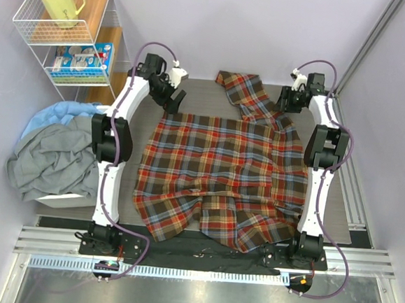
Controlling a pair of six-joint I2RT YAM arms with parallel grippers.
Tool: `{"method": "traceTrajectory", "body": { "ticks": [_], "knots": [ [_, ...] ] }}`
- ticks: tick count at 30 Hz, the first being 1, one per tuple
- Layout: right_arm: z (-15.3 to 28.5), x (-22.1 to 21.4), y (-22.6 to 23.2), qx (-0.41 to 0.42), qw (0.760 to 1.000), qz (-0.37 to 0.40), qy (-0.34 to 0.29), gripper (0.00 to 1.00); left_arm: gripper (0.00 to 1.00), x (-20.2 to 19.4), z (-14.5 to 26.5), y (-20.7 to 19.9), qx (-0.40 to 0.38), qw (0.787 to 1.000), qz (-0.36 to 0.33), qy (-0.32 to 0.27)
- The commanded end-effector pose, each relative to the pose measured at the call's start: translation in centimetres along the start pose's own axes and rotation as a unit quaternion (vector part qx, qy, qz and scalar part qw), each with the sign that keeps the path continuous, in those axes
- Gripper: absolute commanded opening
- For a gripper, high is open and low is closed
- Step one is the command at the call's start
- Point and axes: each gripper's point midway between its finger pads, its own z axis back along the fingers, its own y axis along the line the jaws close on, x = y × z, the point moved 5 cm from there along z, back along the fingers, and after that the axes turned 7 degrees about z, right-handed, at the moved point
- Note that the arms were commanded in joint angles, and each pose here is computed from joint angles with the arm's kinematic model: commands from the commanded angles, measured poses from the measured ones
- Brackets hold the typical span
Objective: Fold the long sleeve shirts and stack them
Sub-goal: Fold the shirt
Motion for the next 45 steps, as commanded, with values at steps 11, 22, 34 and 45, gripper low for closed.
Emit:
{"method": "traceTrajectory", "body": {
  "ticks": [11, 22, 34, 45],
  "knots": [
    [-1.1, 0.0, 1.0, 0.03, 1.0, 0.002, -0.008, 0.12, 0.79, -3.6, -3.2, 1.6, -0.006, 0.994, -0.075, 0.083],
    [0.3, 1.6, 1.2, 0.021, 0.999, 0.017, -0.023, 0.01, 0.65, -1.9, -4.9, 2.5, -0.023, 0.994, -0.101, 0.019],
    [1.7, 3.2, 1.2, 0.015, 0.999, 0.021, -0.043, 0.01, 0.47, -1.5, -6.9, 3.2, -0.035, 0.993, -0.113, -0.01],
    [1.9, 3.2, 1.0, 0.014, 0.999, 0.022, -0.042, 0.01, 0.48, 0.0, -6.5, 4.0, -0.01, 0.991, -0.125, -0.037]
  ]
}}
